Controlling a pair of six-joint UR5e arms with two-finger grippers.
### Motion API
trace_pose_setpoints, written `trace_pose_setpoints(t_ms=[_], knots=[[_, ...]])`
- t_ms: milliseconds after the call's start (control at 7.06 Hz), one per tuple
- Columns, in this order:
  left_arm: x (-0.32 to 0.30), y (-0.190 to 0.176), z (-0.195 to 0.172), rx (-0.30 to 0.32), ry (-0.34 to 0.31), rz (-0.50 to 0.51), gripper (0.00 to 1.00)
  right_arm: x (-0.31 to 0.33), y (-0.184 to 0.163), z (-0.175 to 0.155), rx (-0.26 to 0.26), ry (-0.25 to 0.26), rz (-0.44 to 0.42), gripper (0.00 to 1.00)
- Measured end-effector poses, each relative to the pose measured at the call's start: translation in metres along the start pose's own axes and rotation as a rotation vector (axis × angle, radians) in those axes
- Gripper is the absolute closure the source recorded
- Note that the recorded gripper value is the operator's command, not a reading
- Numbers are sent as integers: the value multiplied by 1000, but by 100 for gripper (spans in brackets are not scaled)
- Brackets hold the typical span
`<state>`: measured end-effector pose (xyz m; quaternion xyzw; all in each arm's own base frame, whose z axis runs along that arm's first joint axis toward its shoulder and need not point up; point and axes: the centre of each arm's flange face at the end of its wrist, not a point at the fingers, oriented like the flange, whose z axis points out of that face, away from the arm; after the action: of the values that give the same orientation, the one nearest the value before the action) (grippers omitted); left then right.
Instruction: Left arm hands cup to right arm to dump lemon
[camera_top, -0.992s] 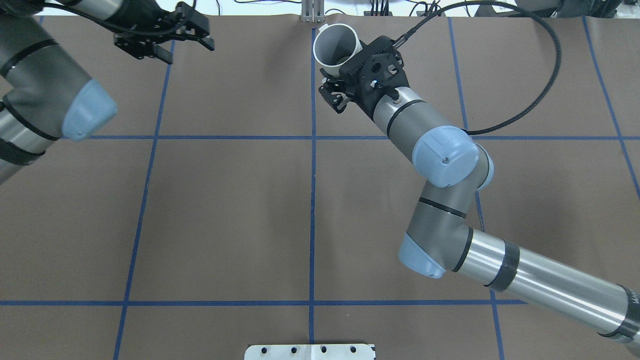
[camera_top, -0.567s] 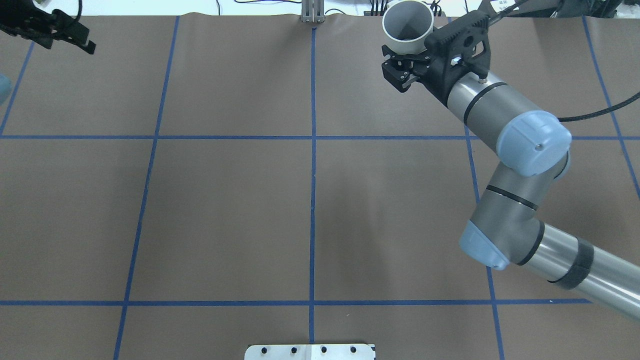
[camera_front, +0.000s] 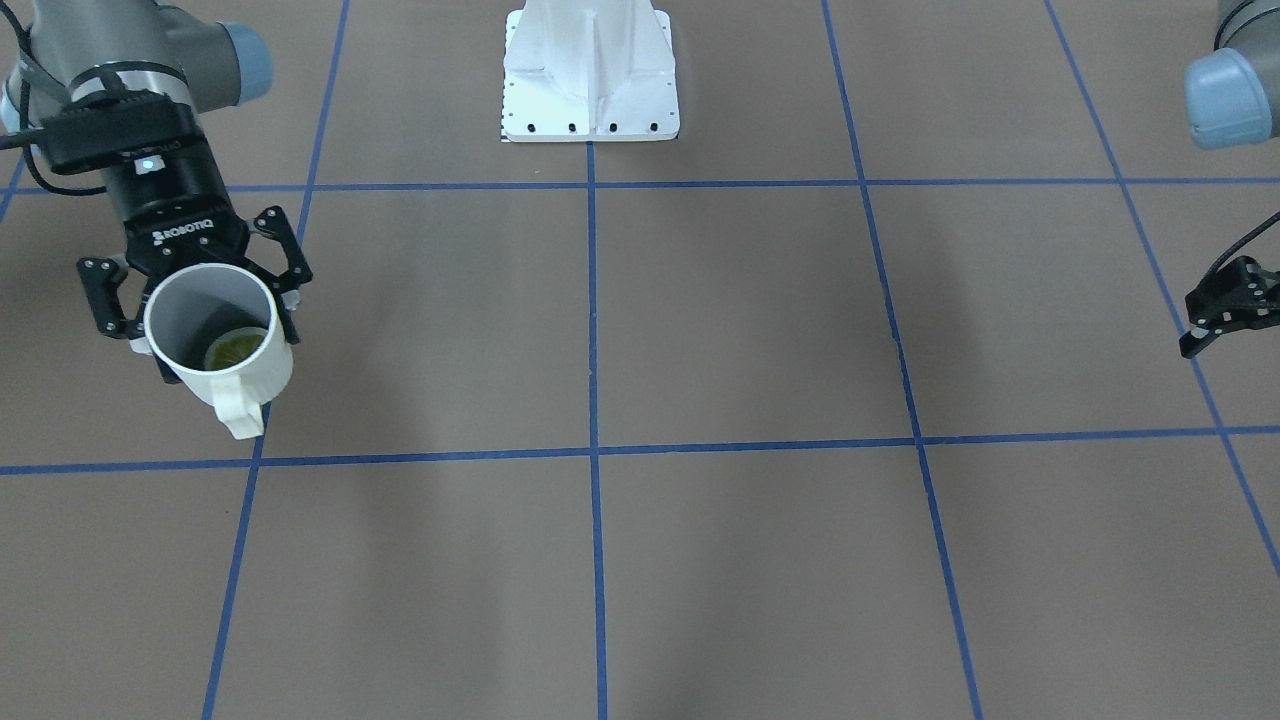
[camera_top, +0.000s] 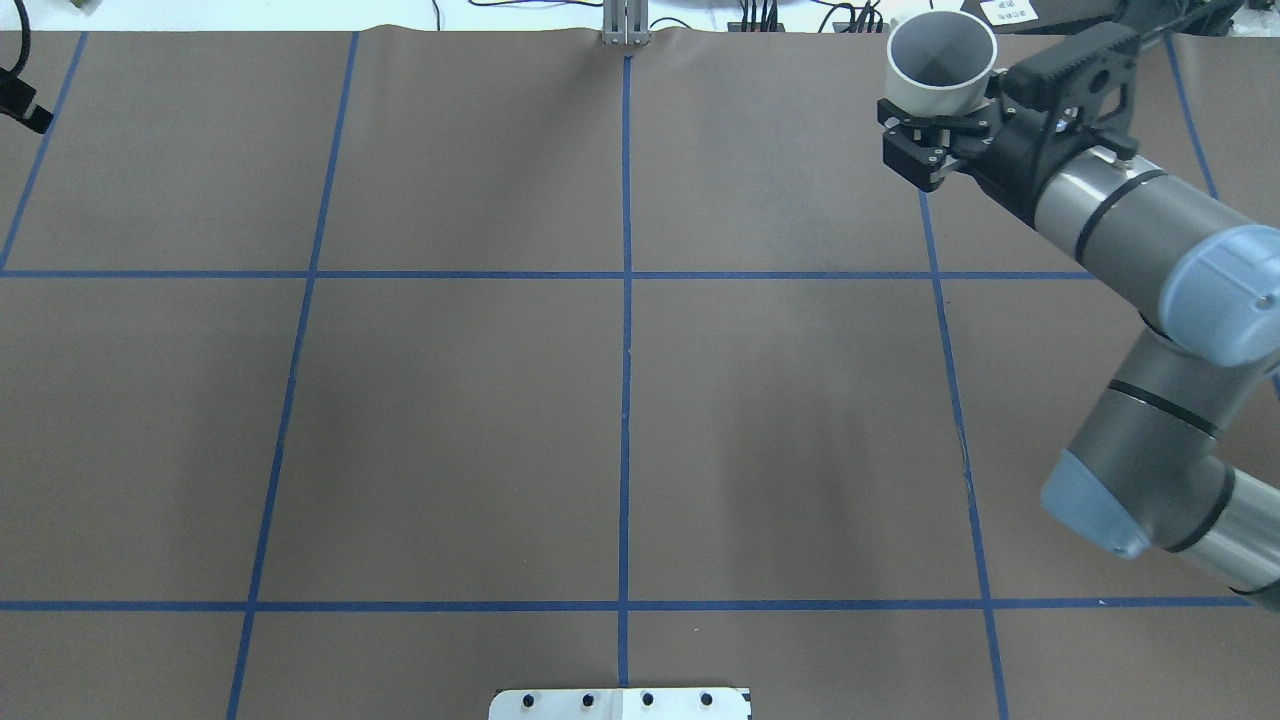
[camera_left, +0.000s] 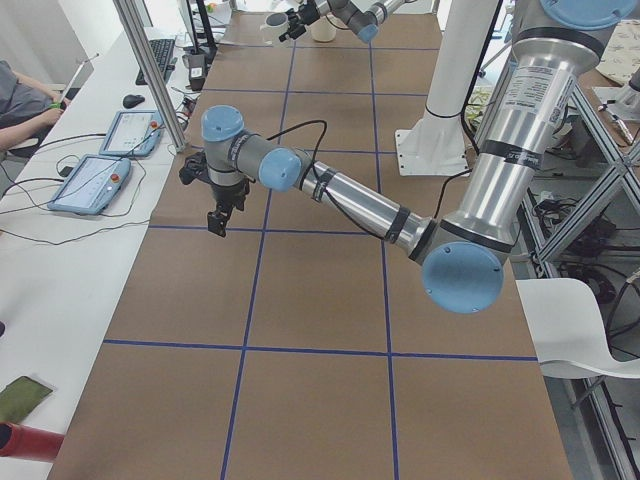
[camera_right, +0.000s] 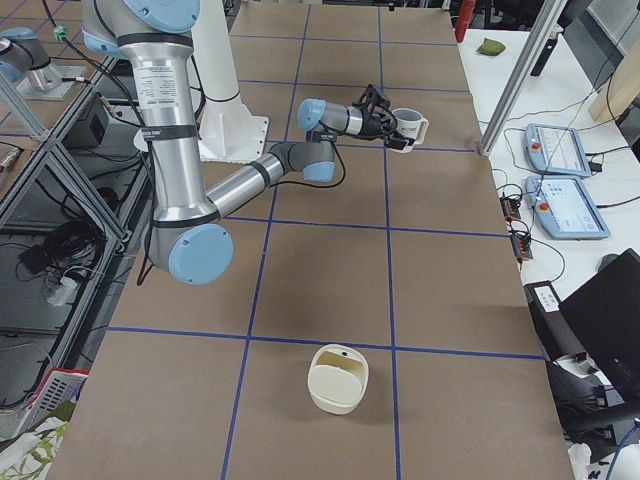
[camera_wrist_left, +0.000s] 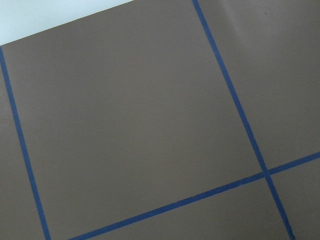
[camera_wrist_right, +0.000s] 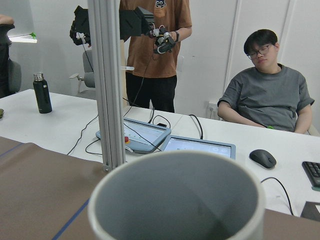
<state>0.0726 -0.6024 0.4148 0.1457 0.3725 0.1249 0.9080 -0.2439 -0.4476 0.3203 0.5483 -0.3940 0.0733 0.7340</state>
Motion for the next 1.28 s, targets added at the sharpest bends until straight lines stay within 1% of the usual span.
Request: trace_pose_setpoints(t_ms=[142, 283, 567, 709, 850, 1134, 1276], knots=[[3, 1, -3, 5, 2, 3, 0, 26, 12, -33, -11, 11, 74, 75], [5, 1, -5, 8, 3, 5, 0, 57, 32, -62, -12, 12, 129, 77], [7, 1, -6, 8, 6, -9, 0, 131, 85, -117, -1, 4, 216, 63], [9, 1, -7, 11, 8, -25, 0, 167, 112, -140, 16, -12, 270, 63], [10, 1, -8, 12, 9, -32, 0, 199, 137, -158, 29, -25, 345, 68], [12, 1, -10, 17, 10, -33, 0, 257, 177, -189, 56, -32, 529, 70], [14, 1, -13, 22, 10, -30, 0, 282, 190, -202, 79, -29, 620, 70]])
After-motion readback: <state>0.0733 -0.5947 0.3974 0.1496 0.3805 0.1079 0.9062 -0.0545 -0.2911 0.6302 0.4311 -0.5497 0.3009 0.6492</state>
